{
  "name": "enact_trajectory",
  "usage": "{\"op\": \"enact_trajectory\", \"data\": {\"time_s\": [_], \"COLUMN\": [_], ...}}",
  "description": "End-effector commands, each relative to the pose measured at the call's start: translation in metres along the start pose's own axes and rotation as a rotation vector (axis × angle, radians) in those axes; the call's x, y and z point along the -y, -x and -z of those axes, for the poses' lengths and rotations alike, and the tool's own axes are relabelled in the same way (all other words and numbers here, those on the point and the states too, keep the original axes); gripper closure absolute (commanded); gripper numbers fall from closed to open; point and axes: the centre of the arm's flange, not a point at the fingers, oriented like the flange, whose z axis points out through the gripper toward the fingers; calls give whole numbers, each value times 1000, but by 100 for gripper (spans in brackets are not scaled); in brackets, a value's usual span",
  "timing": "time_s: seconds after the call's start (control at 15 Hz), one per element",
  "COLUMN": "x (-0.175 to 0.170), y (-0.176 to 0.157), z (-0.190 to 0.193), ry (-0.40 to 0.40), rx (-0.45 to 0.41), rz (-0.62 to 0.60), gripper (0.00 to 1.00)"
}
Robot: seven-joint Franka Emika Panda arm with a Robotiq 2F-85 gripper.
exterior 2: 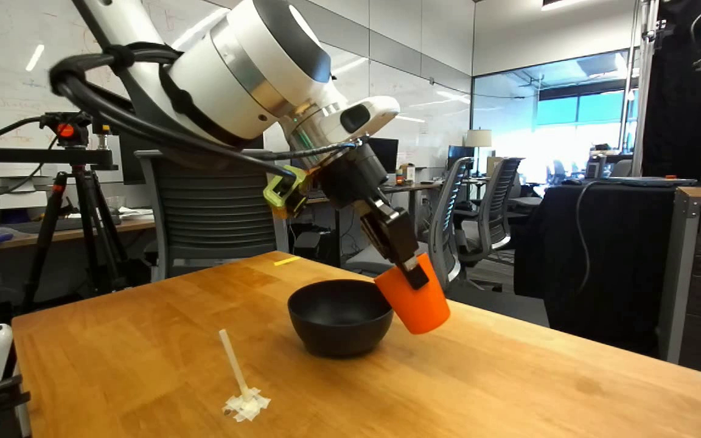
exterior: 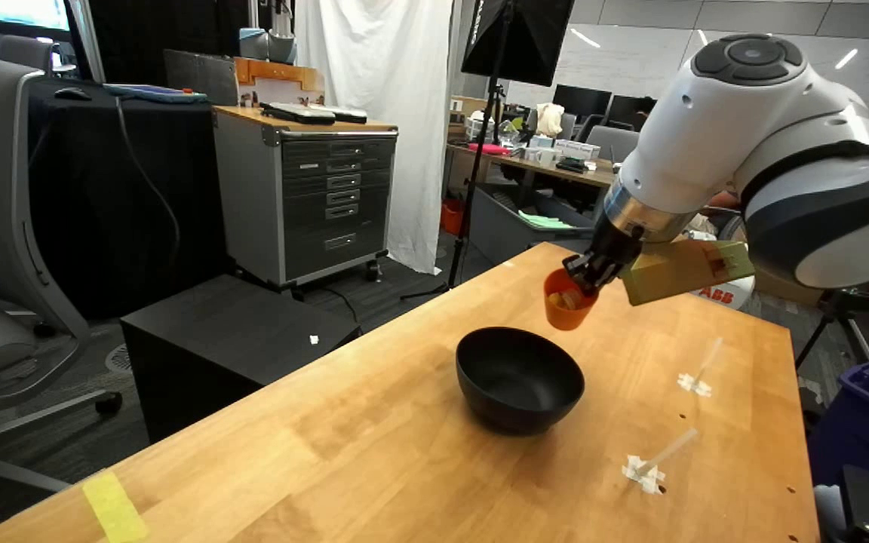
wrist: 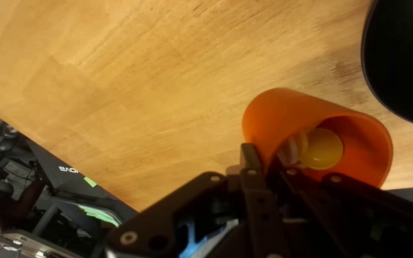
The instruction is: Pour the contents in the orange cup into the black bowl
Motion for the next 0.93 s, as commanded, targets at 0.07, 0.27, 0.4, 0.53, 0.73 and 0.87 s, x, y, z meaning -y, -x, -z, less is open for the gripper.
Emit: {"op": "enact_trajectory", "data": {"time_s": [0.07, 0.27, 0.4, 0.53, 0.73, 0.87], "x": [6, 12, 18, 26, 40, 48], "y": [13, 16, 20, 26, 39, 48], "z": [15, 18, 19, 19, 16, 14], "ry": [45, 76, 95, 118, 158, 184], "rx": [-72, -115, -136, -156, -186, -212], "rz": [-110, -174, -192, -201, -203, -202], "gripper": [93, 93, 93, 93, 93, 93]}}
